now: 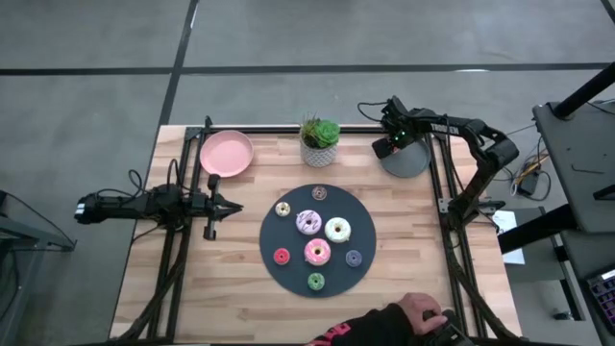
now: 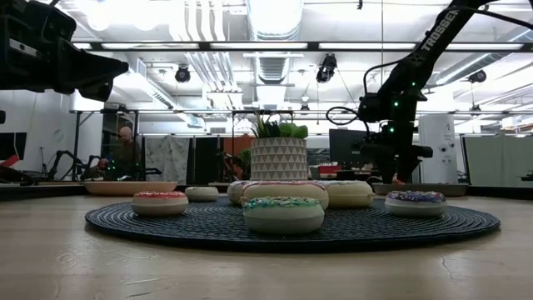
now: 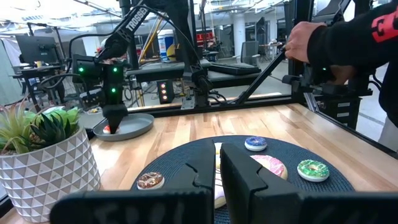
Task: Pick & Place donuts
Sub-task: Put the small orange donut on the gray plate
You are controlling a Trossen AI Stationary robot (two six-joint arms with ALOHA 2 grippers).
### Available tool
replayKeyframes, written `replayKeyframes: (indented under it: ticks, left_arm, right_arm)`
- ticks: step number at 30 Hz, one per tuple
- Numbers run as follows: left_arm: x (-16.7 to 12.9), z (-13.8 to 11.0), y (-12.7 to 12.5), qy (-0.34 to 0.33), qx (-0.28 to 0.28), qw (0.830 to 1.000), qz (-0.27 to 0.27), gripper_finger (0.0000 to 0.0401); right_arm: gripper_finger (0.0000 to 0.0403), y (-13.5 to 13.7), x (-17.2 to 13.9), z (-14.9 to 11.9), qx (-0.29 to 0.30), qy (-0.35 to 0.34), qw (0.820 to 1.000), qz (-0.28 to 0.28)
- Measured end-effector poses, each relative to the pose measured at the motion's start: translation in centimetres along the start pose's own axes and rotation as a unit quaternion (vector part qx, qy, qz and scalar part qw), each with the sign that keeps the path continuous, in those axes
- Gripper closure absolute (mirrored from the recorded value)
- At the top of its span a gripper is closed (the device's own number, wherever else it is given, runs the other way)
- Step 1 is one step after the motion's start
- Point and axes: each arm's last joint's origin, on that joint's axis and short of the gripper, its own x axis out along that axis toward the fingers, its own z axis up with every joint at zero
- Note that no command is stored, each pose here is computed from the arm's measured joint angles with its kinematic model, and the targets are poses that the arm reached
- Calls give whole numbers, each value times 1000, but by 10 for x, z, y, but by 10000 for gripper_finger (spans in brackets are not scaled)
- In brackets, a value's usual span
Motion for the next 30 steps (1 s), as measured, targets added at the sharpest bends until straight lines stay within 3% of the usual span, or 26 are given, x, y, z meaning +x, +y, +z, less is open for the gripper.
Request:
replayKeyframes:
  ticks: [30]
  left_arm:
    - [0, 0, 0, 0, 0, 1000, 0, 401]
  right_arm:
    - [193, -38, -5, 13, 65, -13, 998, -16]
